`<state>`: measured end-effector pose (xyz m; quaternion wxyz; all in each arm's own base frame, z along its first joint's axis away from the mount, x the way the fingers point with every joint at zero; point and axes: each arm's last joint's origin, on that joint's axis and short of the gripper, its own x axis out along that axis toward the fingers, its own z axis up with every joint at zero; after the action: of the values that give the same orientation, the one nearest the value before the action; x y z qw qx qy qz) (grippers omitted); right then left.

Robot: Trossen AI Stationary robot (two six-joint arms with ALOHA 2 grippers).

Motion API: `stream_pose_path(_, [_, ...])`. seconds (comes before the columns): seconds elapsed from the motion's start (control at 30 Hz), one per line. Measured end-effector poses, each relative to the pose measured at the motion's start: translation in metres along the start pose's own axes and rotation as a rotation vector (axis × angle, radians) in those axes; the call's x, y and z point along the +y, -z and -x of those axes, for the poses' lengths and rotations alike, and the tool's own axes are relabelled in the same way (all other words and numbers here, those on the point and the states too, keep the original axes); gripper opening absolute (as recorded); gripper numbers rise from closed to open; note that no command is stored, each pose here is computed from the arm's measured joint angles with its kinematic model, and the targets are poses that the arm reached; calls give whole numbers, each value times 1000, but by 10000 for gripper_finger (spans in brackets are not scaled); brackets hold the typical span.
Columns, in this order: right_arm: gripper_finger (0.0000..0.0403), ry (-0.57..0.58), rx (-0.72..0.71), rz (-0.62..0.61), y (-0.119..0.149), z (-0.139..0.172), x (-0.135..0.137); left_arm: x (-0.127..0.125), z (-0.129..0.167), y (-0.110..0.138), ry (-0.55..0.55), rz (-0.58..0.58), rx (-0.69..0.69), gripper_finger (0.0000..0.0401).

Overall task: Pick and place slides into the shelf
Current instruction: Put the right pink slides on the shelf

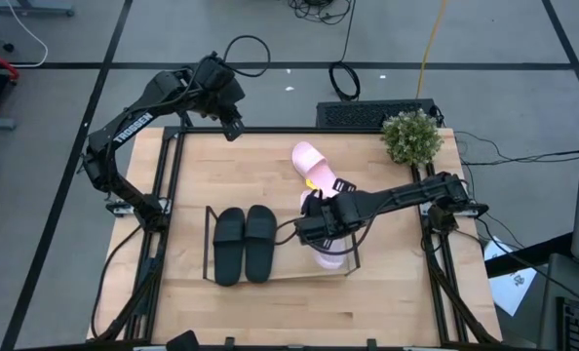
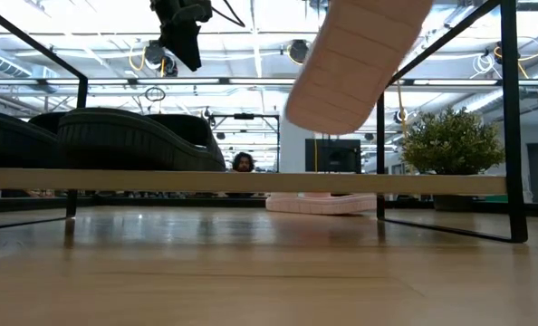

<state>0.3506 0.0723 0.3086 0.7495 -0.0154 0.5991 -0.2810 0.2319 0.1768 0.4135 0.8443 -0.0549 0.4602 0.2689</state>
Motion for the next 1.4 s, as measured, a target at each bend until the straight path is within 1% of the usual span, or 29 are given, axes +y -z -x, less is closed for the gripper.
stream_pose_path(0.07, [0, -6, -10, -2, -2, -3, 1, 0, 0, 0, 0, 0, 0, 149])
stream_pose_path(0.33, [0, 24, 45, 21, 7, -27, 7, 0, 0, 0, 0, 0, 0, 149])
stream_pose_path(0.5, [0, -9, 53, 15, 9, -37, 13, 0, 0, 0, 0, 0, 0, 149])
stream_pose_path(0.7, [0, -28, 109, 1, 15, -47, 16, 0, 0, 0, 0, 0, 0, 149])
stream_pose_path(1.07, [0, -44, 131, -39, 21, -54, 22, -2, 0, 0, 4, -7, -1, 149])
stream_pose_path(1.4, [0, -61, 137, -62, 21, -54, 23, -15, 1, -3, 31, -65, -8, 149])
